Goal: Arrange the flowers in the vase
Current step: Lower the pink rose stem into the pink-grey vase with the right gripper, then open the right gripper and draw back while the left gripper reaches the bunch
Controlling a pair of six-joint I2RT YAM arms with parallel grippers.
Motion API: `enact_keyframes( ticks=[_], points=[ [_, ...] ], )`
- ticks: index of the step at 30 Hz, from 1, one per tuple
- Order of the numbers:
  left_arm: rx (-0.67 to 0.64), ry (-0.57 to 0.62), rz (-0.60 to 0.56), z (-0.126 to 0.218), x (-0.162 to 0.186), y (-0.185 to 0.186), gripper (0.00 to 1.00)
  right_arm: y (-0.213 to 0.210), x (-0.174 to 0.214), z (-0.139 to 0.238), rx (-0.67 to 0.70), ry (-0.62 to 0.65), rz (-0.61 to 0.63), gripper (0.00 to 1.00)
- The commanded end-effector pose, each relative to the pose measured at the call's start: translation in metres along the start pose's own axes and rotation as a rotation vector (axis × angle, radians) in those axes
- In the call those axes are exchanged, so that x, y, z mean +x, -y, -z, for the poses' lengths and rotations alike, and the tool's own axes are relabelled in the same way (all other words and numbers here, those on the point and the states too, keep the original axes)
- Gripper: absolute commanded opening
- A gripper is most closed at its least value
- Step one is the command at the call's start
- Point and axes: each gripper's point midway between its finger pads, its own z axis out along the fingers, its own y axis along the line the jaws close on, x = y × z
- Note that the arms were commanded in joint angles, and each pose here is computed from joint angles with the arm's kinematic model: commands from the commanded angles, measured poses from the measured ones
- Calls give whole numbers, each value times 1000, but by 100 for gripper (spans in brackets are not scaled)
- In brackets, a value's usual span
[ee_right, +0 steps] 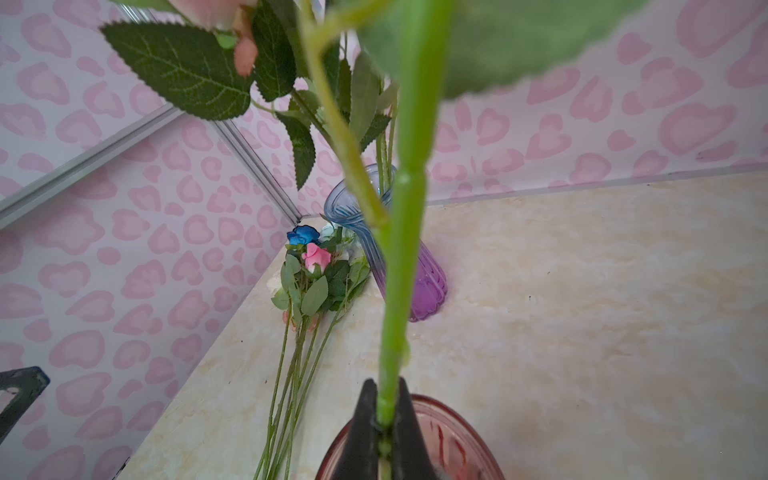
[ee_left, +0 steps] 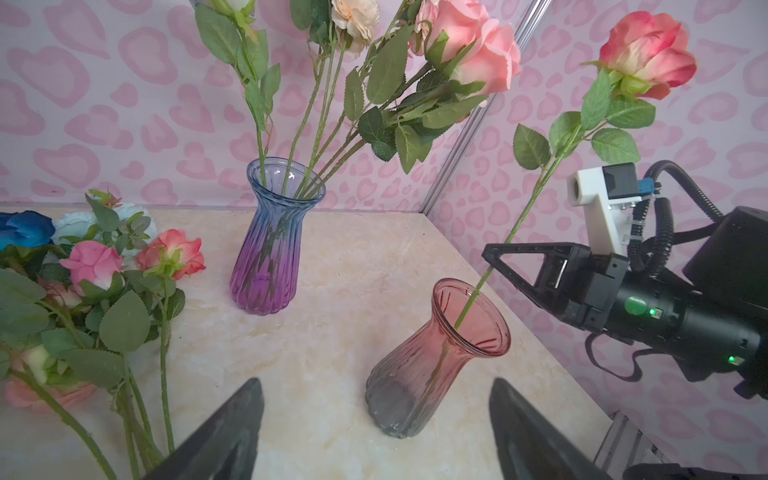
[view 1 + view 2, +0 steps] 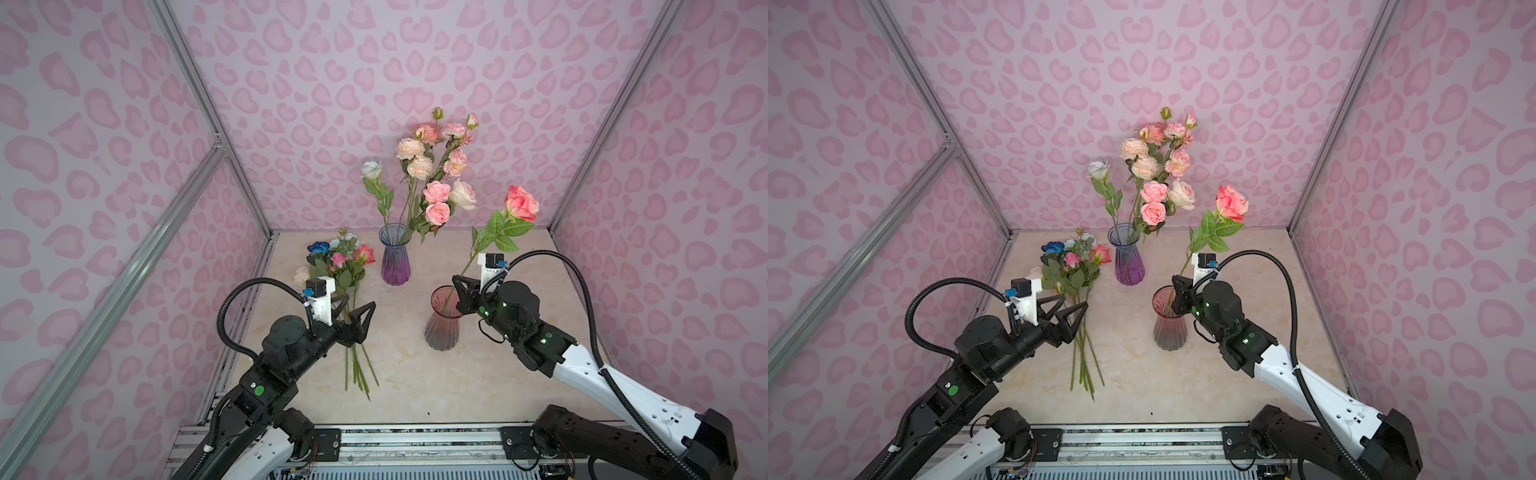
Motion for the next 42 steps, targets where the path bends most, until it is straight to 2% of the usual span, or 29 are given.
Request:
enact_keyframes(
  ticks=[1, 8, 17, 20, 23, 26, 32, 35, 38, 40, 42],
  points=[
    [22, 35, -1, 0, -8, 5, 86, 4, 3, -2, 20, 2, -19, 4],
    [16, 32, 6, 0, -3, 2, 86, 14, 24, -7, 61, -72, 4, 5],
    [18, 32, 8, 1, -3, 2, 86, 18, 31, -7, 85, -110, 31, 25],
    [15, 33, 4, 0, -3, 1, 86, 19, 31, -3, 96, -108, 44, 27],
    [17, 34, 6, 0, -4, 2, 86, 18, 28, 0, 97, -109, 48, 36],
    [21, 37, 0, 1, -6, 3, 86, 17, 19, 8, 108, -105, 53, 41],
    [30, 43, -10, 0, -10, 6, 86, 22, 6, 24, 156, -100, 85, 46],
    [25, 39, -19, -1, -12, 6, 86, 31, 10, 31, 197, -121, 92, 48],
    [8, 44, -13, -2, -12, 3, 86, 31, 21, 38, 182, -166, 92, 48],
    [-11, 49, -1, -5, -12, -1, 86, 32, 22, 46, 181, -157, 93, 48],
    [-88, 47, 28, -10, -8, -16, 85, 31, 15, 58, 180, -129, 88, 48]
  ],
)
